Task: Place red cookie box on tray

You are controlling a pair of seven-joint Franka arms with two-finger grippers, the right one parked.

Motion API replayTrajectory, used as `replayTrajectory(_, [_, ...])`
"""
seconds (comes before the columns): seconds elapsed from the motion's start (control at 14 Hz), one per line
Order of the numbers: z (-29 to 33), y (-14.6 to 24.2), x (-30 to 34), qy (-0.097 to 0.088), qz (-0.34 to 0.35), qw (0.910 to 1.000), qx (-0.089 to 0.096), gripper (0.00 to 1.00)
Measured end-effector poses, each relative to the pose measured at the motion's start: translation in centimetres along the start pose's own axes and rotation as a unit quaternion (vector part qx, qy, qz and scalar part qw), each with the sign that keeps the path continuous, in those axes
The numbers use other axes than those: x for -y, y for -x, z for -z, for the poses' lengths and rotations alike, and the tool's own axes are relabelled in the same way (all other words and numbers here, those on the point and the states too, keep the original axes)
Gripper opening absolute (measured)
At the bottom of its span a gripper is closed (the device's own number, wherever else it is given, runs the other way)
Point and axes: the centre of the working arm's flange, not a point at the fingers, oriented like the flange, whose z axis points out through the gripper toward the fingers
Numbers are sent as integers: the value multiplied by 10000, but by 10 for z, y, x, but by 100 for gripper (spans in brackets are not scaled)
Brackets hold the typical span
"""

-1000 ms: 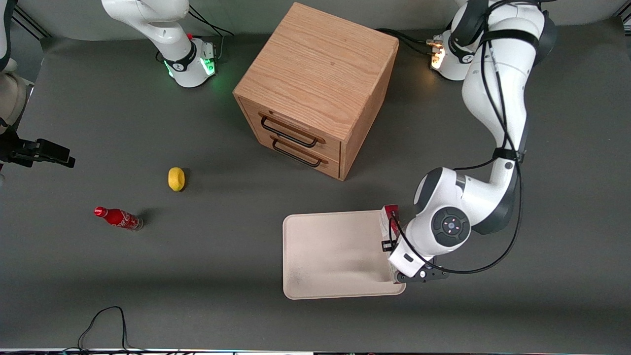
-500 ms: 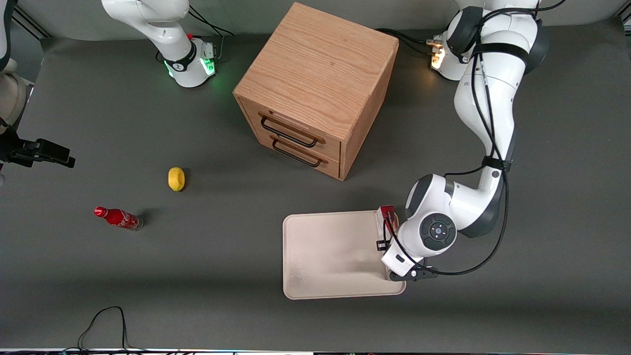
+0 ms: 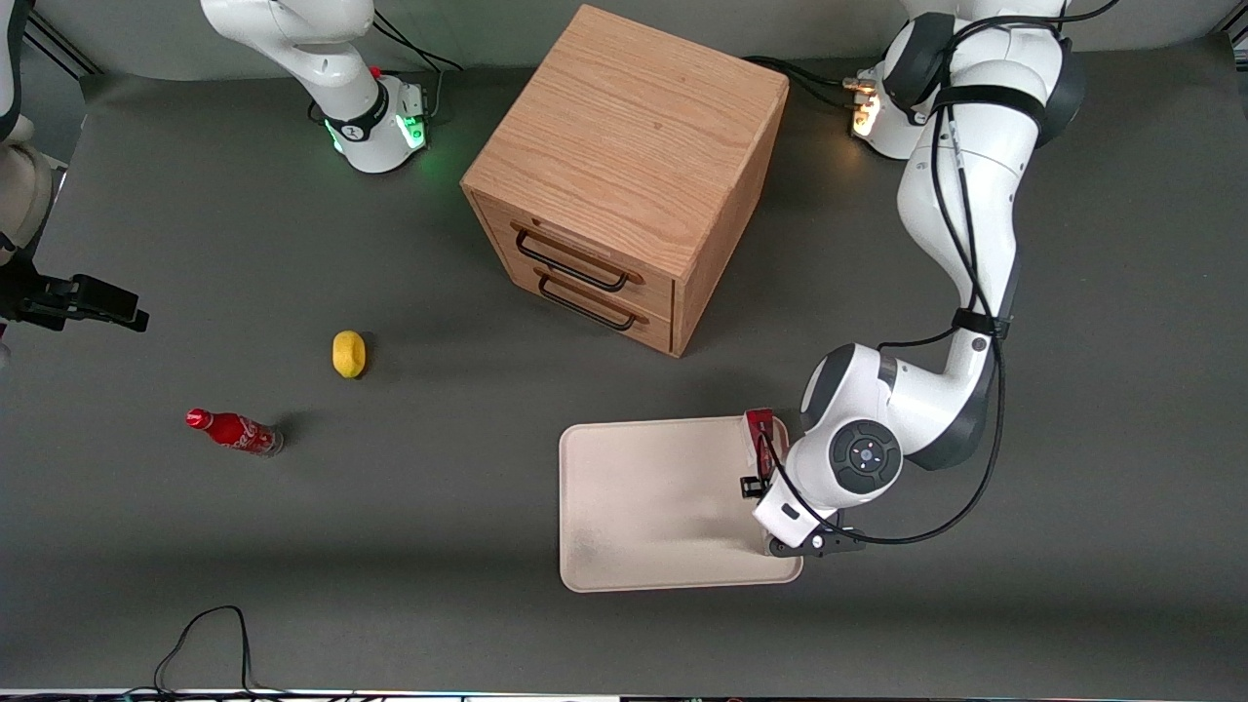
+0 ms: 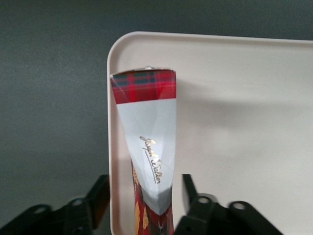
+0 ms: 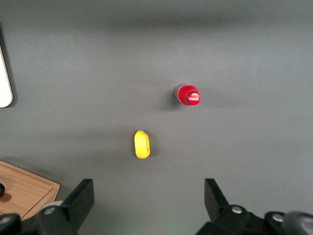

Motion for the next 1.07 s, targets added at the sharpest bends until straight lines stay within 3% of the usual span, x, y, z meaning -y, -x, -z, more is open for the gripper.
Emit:
replayTrajectory(0.14, [7, -1, 2, -50, -14, 10000, -43, 95])
replayTrajectory(0.21, [13, -1, 5, -96, -15, 9999, -32, 100])
replayTrajectory(0.64, [132, 30, 66, -400, -192, 9990, 106, 100])
replayTrajectory(0.93, [191, 87, 159, -639, -110, 9976, 247, 100])
replayTrajectory(1.07, [216, 120, 188, -728, 22, 9972, 191, 100])
